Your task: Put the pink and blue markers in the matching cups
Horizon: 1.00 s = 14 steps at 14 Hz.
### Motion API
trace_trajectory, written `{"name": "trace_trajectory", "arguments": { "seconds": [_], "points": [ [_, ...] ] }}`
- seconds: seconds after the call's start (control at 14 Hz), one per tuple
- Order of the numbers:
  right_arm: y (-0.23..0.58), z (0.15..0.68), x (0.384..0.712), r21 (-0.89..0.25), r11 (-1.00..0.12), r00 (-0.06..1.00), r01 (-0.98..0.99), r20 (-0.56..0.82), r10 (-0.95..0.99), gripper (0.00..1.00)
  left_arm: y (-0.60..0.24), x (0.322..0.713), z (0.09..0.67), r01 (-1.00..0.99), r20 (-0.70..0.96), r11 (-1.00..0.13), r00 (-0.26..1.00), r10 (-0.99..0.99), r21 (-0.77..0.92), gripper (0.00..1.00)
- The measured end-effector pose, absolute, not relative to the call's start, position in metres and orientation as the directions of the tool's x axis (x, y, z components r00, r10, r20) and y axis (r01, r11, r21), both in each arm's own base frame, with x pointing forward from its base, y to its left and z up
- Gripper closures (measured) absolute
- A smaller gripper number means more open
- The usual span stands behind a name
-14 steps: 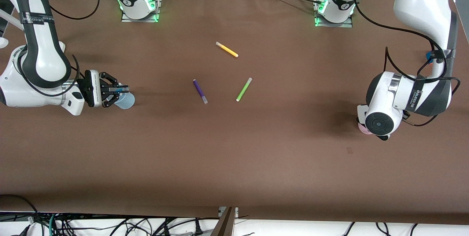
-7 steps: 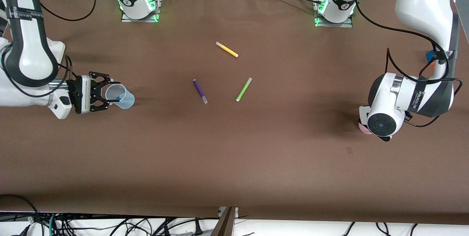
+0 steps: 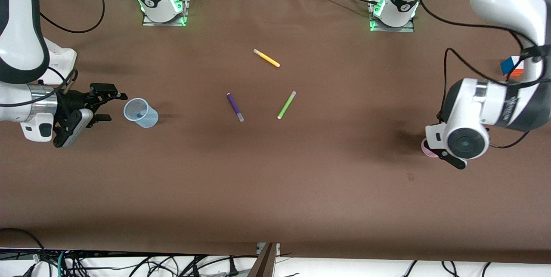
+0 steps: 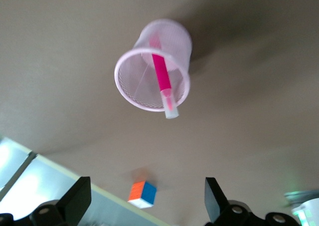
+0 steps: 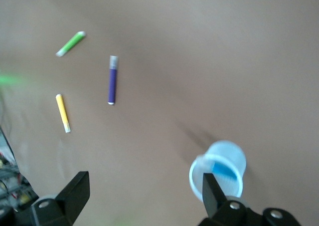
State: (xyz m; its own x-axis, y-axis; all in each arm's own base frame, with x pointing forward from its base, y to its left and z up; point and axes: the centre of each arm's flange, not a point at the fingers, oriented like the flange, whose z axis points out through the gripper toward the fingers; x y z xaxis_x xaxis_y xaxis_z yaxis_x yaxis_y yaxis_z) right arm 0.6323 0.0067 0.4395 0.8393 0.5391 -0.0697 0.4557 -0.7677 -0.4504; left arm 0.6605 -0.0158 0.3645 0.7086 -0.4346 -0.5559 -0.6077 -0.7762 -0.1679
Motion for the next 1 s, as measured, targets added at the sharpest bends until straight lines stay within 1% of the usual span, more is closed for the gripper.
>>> {"name": "trace_trajectory", "arguments": {
  "seconds": [0.14, 0.29, 0.43, 0.5, 0.64, 0.71, 0.86, 1.0],
  "points": [
    [0.016, 0.442, 0.628, -0.373, -0.853, 0.867, 0.364, -0.200, 0.457, 0.00, -0.023, 0.661, 0.427, -0.554, -0.446, -0.820, 0.775, -0.447, -0.140, 0.00],
    [0.036, 0.465, 0.624, -0.291, -0.915, 0.893, 0.279, -0.272, 0.359, 0.00, -0.028, 0.647, 0.488, -0.501, -0.385, -0.861, 0.815, -0.433, -0.093, 0.00],
    [0.043, 0.495, 0.614, -0.213, -0.966, 0.924, 0.146, -0.320, 0.210, 0.00, -0.032, 0.633, 0.532, -0.428, -0.361, -0.901, 0.854, -0.375, -0.076, 0.00],
    [0.043, 0.511, 0.608, -0.176, -0.981, 0.937, 0.086, -0.320, 0.140, 0.00, -0.035, 0.627, 0.545, -0.381, -0.349, -0.923, 0.872, -0.343, -0.047, 0.00],
    [0.045, 0.536, 0.597, -0.115, -0.992, 0.952, 0.043, -0.298, 0.075, 0.00, -0.036, 0.619, 0.564, -0.268, -0.314, -0.963, 0.915, -0.255, 0.002, 0.00],
    [0.044, 0.544, 0.591, -0.089, -0.995, 0.957, 0.037, -0.282, 0.061, 0.00, -0.032, 0.616, 0.575, -0.205, -0.274, -0.979, 0.941, -0.197, -0.002, 0.00],
    [0.032, 0.559, 0.576, -0.061, -0.998, 0.970, 0.024, -0.239, 0.038, 0.00, -0.018, 0.610, 0.592, -0.092, -0.133, -0.995, 0.987, -0.088, -0.024, 0.00],
    [0.011, 0.585, 0.558, -0.044, -0.999, 0.982, -0.001, -0.191, 0.007, 0.00, -0.010, 0.589, 0.597, -0.036, -0.045, -0.999, 0.998, -0.034, -0.025, 0.00]
  ]
}}
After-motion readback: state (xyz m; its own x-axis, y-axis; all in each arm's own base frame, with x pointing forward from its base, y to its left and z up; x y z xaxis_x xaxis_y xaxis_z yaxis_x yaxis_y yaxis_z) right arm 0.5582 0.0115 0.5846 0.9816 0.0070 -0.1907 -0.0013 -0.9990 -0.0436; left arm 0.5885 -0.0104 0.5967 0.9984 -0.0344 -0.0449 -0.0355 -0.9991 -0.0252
